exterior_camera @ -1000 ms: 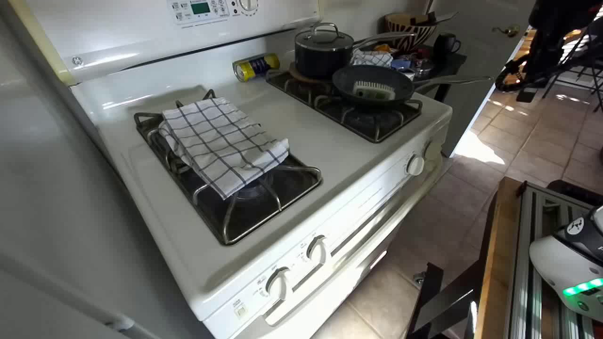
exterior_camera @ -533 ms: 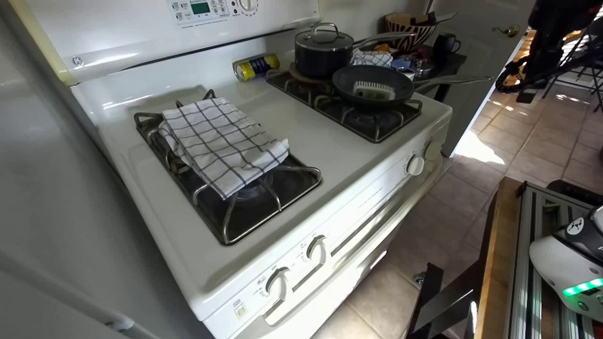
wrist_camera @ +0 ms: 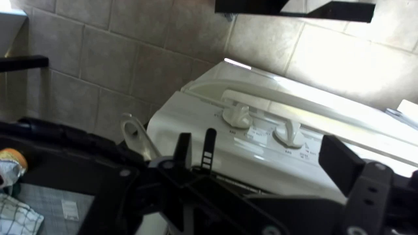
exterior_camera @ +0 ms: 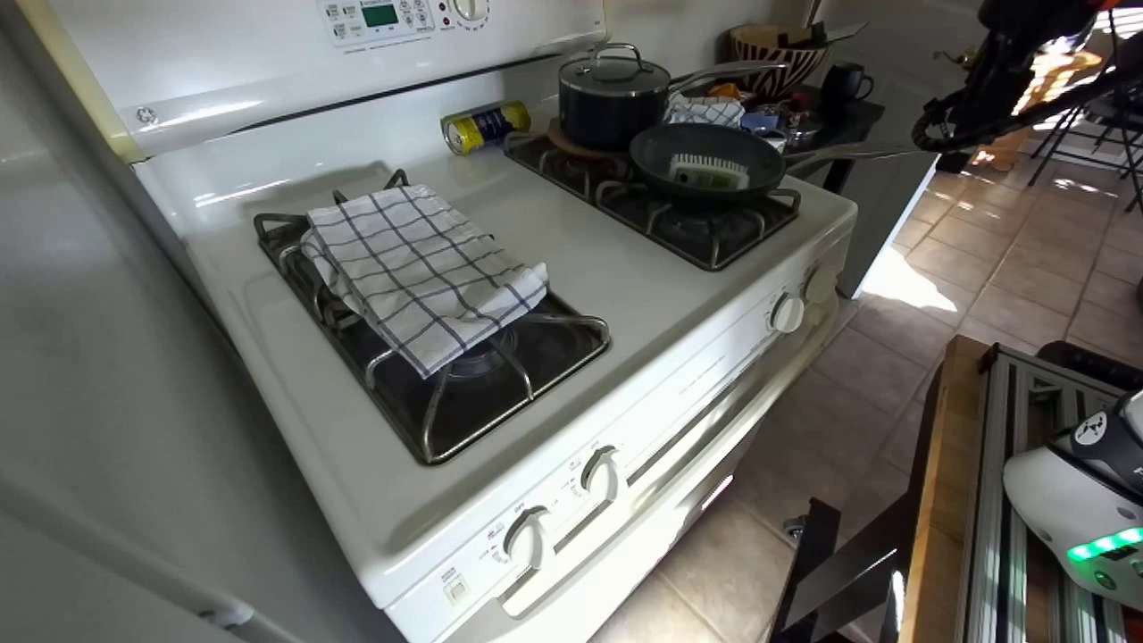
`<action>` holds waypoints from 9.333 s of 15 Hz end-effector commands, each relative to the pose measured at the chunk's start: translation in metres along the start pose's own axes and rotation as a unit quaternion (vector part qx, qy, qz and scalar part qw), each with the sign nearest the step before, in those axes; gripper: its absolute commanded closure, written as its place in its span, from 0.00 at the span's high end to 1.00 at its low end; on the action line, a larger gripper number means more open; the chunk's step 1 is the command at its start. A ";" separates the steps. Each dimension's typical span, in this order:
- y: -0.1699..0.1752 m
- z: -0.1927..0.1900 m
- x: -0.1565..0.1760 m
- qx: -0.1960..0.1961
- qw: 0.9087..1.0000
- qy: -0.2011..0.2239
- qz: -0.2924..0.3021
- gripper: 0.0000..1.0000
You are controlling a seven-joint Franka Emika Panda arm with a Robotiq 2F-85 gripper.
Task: Remove the glass lid from the pot and put it on the white towel
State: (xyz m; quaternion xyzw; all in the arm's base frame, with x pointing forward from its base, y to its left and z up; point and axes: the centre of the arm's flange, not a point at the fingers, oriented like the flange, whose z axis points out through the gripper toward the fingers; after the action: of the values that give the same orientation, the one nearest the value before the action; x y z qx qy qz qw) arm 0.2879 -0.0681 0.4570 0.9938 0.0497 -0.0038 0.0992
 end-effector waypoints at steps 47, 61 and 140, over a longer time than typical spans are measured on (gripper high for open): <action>0.105 -0.036 0.302 -0.007 0.932 0.303 -0.199 1.00; 0.111 -0.033 0.320 -0.017 0.920 0.338 -0.198 1.00; 0.129 -0.030 0.363 0.108 0.894 0.320 -0.294 0.03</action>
State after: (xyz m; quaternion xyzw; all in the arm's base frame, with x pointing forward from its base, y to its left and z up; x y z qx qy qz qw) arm 0.6639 -0.1651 0.4885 0.8965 0.3542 0.2644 -0.0308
